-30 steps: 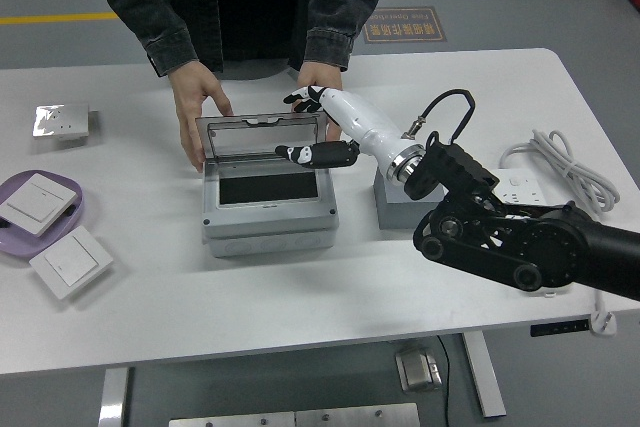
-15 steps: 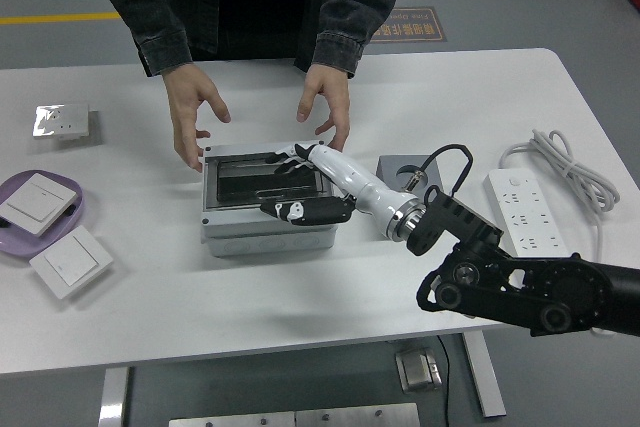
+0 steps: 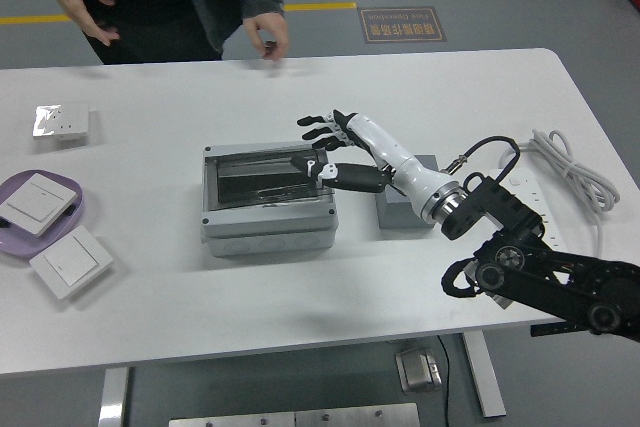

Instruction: Pick up the cylinder from the cube,place it in the box,flap close box

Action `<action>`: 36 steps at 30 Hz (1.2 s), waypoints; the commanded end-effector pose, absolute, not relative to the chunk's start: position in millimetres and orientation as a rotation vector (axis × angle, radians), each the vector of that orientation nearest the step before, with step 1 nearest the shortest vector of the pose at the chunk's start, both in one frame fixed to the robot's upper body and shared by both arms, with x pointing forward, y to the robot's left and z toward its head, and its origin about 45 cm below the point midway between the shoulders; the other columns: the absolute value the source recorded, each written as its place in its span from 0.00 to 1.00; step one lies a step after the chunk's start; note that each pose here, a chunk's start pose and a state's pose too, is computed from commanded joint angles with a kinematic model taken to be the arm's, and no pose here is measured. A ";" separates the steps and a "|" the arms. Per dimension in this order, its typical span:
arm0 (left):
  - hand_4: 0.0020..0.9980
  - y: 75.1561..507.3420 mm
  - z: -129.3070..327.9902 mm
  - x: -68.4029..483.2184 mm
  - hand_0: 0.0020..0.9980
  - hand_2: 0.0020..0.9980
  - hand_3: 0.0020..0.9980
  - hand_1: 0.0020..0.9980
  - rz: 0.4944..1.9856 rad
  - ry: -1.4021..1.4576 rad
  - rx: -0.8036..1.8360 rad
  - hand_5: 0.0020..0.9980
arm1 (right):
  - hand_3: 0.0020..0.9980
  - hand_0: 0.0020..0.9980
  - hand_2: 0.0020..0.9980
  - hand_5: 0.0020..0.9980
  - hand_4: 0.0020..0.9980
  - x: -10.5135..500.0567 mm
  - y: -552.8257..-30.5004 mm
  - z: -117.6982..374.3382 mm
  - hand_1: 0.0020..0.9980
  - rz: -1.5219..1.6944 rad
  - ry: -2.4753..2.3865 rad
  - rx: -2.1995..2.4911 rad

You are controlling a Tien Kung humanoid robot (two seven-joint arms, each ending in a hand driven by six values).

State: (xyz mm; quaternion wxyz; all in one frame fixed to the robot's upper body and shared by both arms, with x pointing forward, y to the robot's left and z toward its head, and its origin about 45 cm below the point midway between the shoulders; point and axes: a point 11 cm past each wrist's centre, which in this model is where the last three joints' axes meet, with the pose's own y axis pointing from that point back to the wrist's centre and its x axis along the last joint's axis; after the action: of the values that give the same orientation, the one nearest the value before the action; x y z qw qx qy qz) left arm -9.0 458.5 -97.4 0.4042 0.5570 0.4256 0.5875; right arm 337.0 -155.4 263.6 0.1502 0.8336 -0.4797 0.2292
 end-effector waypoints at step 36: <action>0.71 472.3 -91.8 -30.3 0.61 0.61 0.64 0.63 1.546 1.102 1.393 0.26 | 0.77 0.79 0.72 0.42 0.78 346.7 -329.4 242.3 0.72 0.305 -2.373 2.167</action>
State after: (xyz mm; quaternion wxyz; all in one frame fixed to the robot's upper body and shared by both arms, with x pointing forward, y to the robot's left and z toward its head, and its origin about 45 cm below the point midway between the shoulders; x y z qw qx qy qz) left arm -30.3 472.3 -91.8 0.3834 0.5464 0.4322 0.6063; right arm 346.7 -329.4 242.3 -0.0430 0.6706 -0.7345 0.0944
